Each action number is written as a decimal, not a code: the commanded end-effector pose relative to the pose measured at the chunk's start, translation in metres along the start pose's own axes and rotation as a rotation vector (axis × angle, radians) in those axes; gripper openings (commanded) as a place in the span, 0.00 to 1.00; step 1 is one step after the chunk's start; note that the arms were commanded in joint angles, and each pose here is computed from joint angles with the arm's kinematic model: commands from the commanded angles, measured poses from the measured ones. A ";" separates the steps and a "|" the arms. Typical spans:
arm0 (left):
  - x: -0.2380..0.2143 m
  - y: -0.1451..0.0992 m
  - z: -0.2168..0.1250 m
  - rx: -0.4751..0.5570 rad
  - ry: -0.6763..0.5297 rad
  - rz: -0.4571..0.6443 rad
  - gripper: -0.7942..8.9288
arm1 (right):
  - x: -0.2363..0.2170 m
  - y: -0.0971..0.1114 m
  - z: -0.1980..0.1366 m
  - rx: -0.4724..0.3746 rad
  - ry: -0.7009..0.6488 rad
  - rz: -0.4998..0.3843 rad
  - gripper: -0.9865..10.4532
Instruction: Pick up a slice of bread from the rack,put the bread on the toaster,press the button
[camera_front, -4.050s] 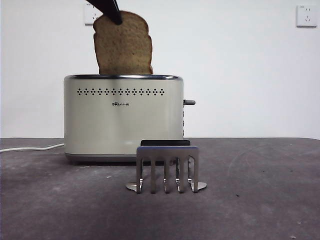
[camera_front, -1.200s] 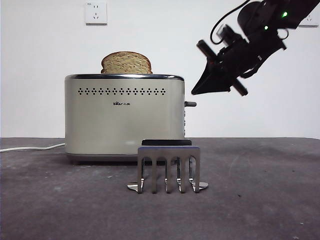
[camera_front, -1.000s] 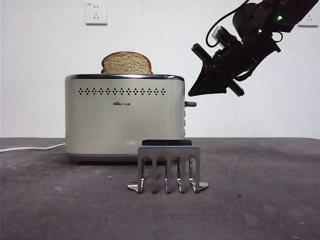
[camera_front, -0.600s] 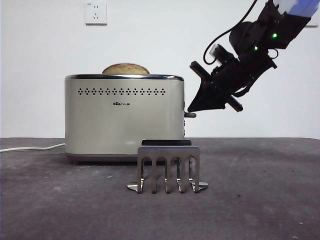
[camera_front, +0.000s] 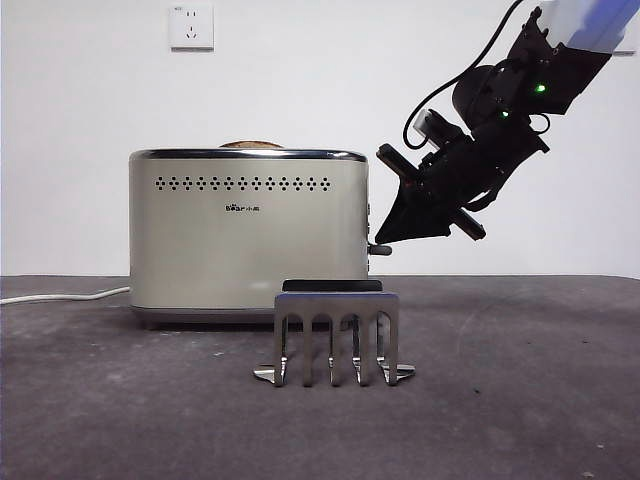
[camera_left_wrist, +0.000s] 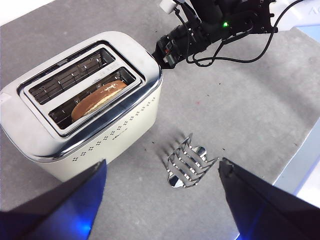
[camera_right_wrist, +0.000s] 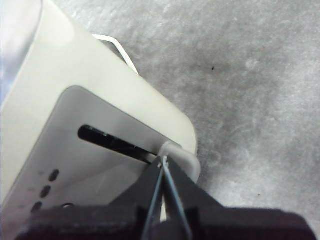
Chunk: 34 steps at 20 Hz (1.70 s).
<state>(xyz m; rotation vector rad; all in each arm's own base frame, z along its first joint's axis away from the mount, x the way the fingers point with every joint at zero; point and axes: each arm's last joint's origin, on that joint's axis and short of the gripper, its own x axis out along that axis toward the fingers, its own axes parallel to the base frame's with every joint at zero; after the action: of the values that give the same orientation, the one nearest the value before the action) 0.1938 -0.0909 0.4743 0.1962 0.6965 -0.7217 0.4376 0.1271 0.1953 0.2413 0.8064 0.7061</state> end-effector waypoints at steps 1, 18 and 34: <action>0.002 0.001 -0.001 -0.014 0.008 -0.002 0.47 | 0.016 -0.012 -0.024 0.050 0.105 -0.043 0.08; 0.002 0.001 -0.001 -0.014 0.008 0.001 0.47 | 0.014 -0.011 -0.022 0.050 0.099 -0.036 0.08; 0.002 0.001 -0.001 -0.014 0.009 -0.001 0.47 | -0.176 0.112 0.022 -0.155 -0.071 -0.015 0.08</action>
<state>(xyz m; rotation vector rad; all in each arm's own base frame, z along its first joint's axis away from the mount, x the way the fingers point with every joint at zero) 0.1938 -0.0909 0.4743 0.1967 0.6967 -0.7215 0.3174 0.0957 0.3644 0.1490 0.6778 0.7241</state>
